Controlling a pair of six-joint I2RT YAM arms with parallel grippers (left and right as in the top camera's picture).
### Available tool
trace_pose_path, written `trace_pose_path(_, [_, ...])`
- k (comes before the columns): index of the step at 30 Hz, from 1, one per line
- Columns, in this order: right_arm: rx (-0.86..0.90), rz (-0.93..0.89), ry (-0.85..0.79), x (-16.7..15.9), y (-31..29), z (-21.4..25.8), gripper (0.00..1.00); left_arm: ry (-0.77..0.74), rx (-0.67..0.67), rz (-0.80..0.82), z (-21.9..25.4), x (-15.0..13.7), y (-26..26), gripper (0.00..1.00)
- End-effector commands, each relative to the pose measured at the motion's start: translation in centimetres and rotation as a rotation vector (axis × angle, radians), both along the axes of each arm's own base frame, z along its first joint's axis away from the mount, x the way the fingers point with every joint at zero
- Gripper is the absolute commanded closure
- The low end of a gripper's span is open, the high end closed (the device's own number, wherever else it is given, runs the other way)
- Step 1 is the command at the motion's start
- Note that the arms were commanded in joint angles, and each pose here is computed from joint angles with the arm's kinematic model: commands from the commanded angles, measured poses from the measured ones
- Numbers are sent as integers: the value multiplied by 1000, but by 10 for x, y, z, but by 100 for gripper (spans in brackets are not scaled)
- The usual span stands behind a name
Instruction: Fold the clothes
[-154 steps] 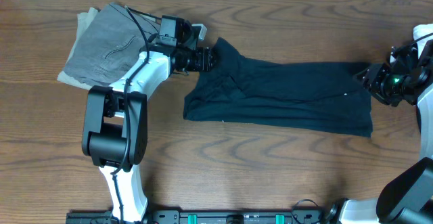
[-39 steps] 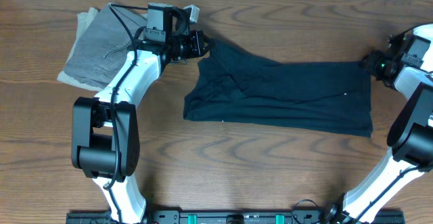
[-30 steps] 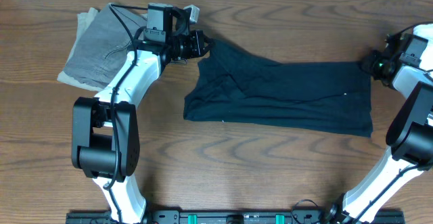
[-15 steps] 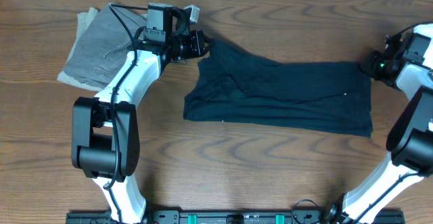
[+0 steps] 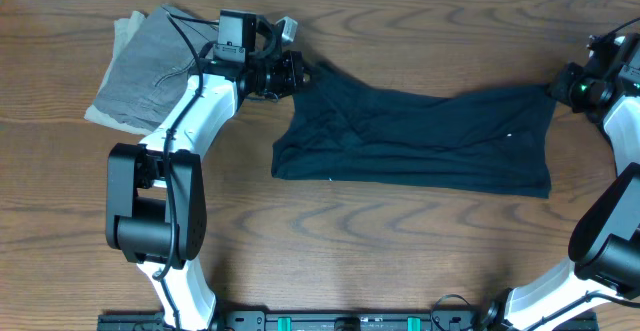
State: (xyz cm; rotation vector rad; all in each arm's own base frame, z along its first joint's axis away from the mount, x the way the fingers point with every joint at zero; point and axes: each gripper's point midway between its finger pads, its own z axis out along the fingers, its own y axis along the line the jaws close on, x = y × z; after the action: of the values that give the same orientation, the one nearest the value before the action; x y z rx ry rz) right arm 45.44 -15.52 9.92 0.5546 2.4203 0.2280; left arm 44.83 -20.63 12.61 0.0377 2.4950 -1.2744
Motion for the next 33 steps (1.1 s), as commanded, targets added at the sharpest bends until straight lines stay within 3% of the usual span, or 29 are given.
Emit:
trace_pose_path(1, [-37,10,26,-6,-5,-2,99,21,-29,-19,12,-9,-4,94])
trace_pose_path(11, [-32,-25,189,-38,-4,-23,99,23,26,-35,39,-36,7,94])
trace_pose_path(19, [-12,-68,331,-70,-3,-36,99,193,208,-14,7,-72,30,94])
trace_pose_path(33, [-35,-113,430,-94,-12,-43,99,316,301,-34,-9,-102,36,94])
